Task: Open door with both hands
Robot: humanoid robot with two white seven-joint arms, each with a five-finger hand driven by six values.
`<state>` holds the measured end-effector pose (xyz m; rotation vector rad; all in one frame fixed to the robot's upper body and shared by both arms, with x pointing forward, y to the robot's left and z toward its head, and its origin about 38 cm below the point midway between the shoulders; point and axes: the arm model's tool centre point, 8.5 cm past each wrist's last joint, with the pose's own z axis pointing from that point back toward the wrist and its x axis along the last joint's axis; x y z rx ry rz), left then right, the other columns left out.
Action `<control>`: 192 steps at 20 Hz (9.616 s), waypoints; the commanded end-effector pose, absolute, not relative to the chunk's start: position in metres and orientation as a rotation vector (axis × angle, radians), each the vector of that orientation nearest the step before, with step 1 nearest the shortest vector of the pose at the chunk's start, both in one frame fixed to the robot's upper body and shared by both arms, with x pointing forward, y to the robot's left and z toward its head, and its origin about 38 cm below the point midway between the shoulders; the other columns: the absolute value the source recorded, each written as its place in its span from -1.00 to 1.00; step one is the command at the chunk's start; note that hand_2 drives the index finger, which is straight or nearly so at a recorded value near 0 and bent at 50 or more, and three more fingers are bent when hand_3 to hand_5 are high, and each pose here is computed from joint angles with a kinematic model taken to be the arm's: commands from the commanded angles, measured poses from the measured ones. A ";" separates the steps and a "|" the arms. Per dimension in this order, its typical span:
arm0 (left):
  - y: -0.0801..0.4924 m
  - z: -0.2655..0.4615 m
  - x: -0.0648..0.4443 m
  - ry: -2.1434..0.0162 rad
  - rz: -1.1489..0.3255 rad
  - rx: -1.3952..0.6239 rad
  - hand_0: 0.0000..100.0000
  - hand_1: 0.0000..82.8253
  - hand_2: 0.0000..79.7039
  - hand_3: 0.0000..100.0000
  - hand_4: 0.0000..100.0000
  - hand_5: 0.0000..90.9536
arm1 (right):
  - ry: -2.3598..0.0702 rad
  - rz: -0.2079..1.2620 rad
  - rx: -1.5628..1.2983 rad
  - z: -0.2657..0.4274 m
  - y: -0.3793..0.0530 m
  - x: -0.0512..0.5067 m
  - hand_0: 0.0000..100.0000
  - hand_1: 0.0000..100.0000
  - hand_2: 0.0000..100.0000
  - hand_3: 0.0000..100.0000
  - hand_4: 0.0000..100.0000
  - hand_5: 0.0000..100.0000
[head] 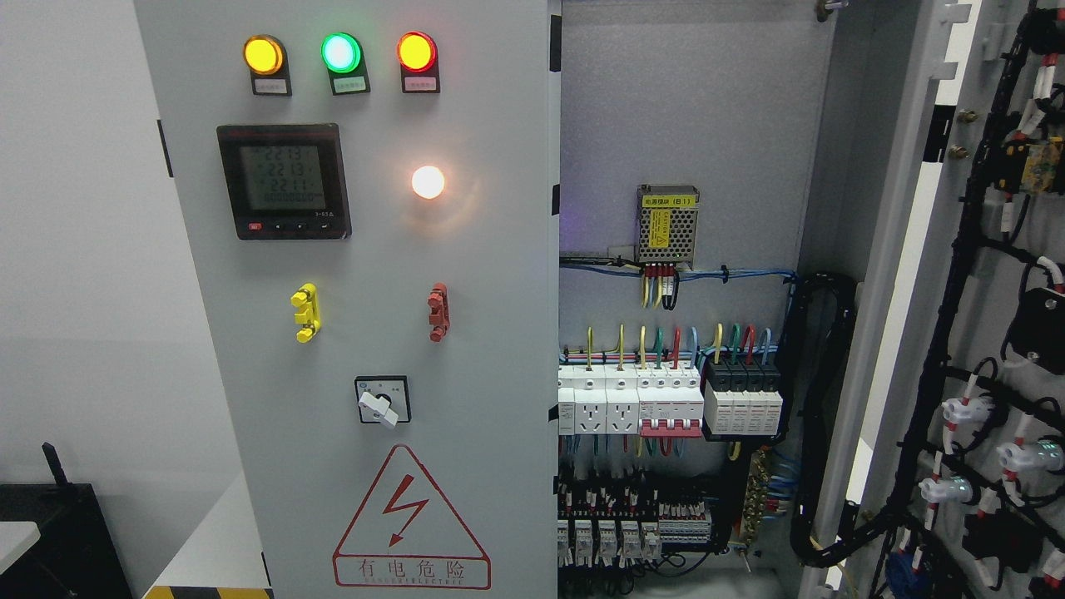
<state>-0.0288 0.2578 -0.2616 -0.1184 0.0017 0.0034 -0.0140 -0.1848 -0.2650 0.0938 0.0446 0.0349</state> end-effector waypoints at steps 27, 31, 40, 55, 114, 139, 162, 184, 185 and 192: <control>0.233 -0.263 -0.012 -0.056 0.066 -0.165 -1.00 -1.00 -1.00 -1.00 -1.00 -1.00 | -0.884 0.119 0.053 -0.086 -0.268 0.038 -0.24 -1.00 -1.00 -1.00 -1.00 -1.00; 0.232 -0.263 -0.010 -0.059 0.065 -0.169 -1.00 -1.00 -1.00 -1.00 -1.00 -1.00 | -0.974 0.153 0.085 -0.048 -0.263 0.027 -0.24 -1.00 -1.00 -1.00 -1.00 -1.00; 0.231 -0.263 -0.010 -0.059 0.066 -0.170 -1.00 -1.00 -1.00 -1.00 -1.00 -1.00 | -1.144 0.236 0.242 -0.012 -0.234 0.014 -0.24 -1.00 -1.00 -1.00 -1.00 -1.00; 0.230 -0.263 -0.010 -0.057 0.066 -0.172 -1.00 -1.00 -1.00 -1.00 -1.00 -1.00 | -1.374 0.313 0.341 0.011 -0.209 0.080 -0.24 -1.00 -1.00 -1.00 -1.00 -1.00; 0.230 -0.263 -0.010 -0.057 0.066 -0.172 -1.00 -1.00 -1.00 -1.00 -1.00 -1.00 | -1.765 0.291 0.317 0.169 -0.130 0.389 -0.24 -1.00 -1.00 -1.00 -1.00 -1.00; 0.230 -0.263 -0.010 -0.057 0.066 -0.172 -1.00 -1.00 -1.00 -1.00 -1.00 -1.00 | -1.657 0.310 0.346 0.162 -0.118 0.458 -0.24 -1.00 -1.00 -1.00 -1.00 -1.00; 0.230 -0.263 -0.010 -0.059 0.066 -0.173 -1.00 -1.00 -1.00 -1.00 -1.00 -1.00 | -1.703 0.327 0.385 0.189 -0.112 0.470 -0.24 -1.00 -1.00 -1.00 -1.00 -1.00; 0.230 -0.263 -0.010 -0.059 0.066 -0.172 -1.00 -1.00 -1.00 -1.00 -1.00 -1.00 | -1.690 0.365 0.474 0.193 -0.107 0.470 -0.24 -1.00 -1.00 -1.00 -1.00 -1.00; 0.230 -0.263 -0.010 -0.057 0.066 -0.172 -1.00 -1.00 -1.00 -1.00 -1.00 -1.00 | -1.688 0.369 0.474 0.192 -0.108 0.470 -0.24 -1.00 -1.00 -1.00 -1.00 -1.00; 0.230 -0.263 -0.010 -0.059 0.066 -0.173 -1.00 -1.00 -1.00 -1.00 -1.00 -1.00 | -1.683 0.369 0.467 0.193 -0.109 0.476 -0.24 -1.00 -1.00 -1.00 -1.00 -1.00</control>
